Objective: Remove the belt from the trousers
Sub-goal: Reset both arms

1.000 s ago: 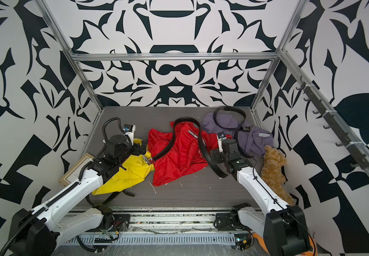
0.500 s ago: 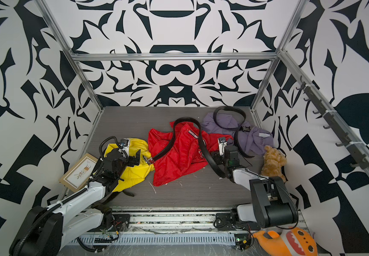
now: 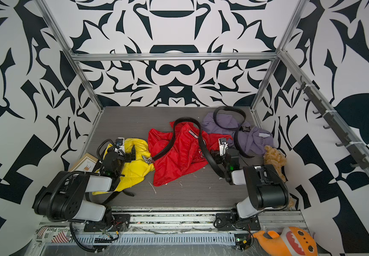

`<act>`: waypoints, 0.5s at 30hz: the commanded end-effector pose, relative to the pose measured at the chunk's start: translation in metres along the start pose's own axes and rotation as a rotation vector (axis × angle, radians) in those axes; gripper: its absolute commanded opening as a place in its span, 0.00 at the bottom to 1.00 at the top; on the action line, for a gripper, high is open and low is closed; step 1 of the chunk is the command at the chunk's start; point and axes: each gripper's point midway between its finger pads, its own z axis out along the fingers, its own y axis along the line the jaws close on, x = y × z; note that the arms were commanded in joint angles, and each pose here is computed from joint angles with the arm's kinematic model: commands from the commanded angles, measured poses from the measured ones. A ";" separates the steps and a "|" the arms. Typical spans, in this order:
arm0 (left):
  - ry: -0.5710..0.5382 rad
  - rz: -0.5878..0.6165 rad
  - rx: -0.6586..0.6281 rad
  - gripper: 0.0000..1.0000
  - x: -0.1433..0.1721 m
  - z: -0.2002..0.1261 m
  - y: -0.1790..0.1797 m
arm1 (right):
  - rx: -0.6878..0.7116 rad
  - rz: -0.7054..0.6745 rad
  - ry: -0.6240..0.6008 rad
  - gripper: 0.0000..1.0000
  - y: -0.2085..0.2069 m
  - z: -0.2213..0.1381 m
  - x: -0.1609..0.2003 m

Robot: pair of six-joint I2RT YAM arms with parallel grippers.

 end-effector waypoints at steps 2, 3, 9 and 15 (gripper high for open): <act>-0.078 -0.016 -0.043 0.99 -0.001 -0.001 0.009 | 0.062 0.028 -0.099 0.99 -0.012 -0.003 -0.024; -0.087 -0.008 -0.045 0.99 -0.001 -0.001 0.009 | 0.092 0.049 -0.101 0.99 -0.017 -0.002 -0.024; -0.065 -0.012 -0.039 0.99 0.000 0.002 0.008 | 0.191 0.083 -0.053 0.99 -0.033 0.005 -0.023; -0.060 -0.011 -0.041 0.99 0.001 0.002 0.008 | 0.180 0.070 -0.049 0.99 -0.031 0.007 -0.023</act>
